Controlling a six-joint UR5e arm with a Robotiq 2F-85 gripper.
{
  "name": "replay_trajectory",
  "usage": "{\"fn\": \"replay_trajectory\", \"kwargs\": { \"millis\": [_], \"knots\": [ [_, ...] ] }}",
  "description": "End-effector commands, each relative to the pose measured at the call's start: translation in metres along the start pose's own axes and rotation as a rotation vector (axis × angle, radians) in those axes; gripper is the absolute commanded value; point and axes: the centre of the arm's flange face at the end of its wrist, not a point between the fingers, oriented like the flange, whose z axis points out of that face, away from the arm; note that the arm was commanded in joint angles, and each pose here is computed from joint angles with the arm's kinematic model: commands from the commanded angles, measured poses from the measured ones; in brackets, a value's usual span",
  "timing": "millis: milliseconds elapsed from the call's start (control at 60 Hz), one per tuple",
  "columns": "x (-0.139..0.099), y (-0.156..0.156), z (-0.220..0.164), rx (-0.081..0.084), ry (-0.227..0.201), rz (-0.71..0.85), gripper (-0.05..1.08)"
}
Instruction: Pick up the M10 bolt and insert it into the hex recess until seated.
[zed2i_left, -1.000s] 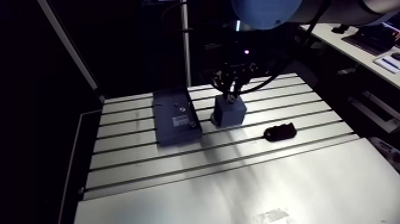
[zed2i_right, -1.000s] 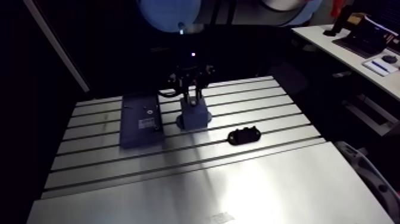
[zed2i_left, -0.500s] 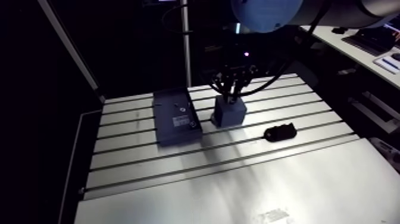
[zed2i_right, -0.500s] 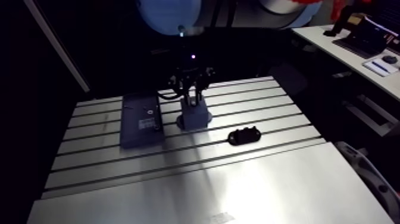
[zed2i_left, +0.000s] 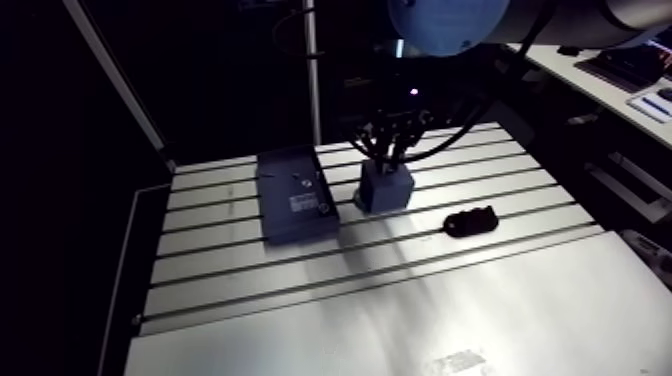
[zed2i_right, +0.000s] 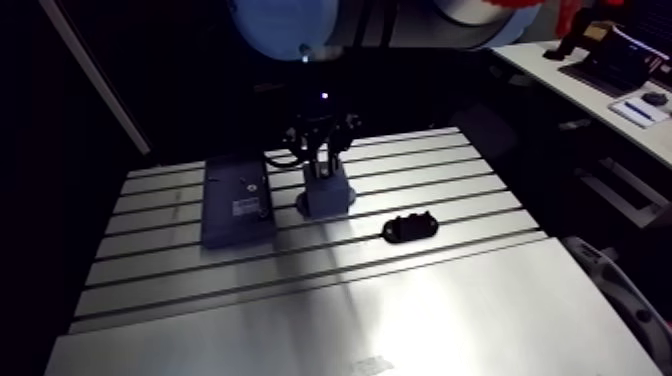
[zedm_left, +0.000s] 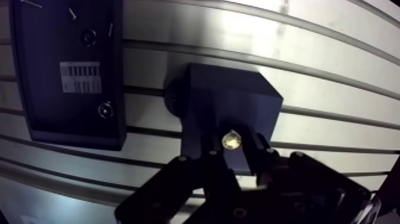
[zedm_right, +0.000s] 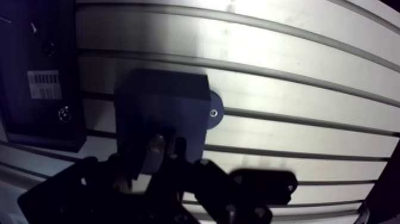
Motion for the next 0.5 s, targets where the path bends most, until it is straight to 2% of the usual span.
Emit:
{"fn": "replay_trajectory", "kwargs": {
  "millis": [17, 500],
  "knots": [
    [0.0004, 0.0002, -0.0003, 0.001, 0.001, -0.001, 0.66],
    [0.0006, 0.0004, 0.0005, 0.000, -0.001, -0.006, 0.68]
  ]
}}
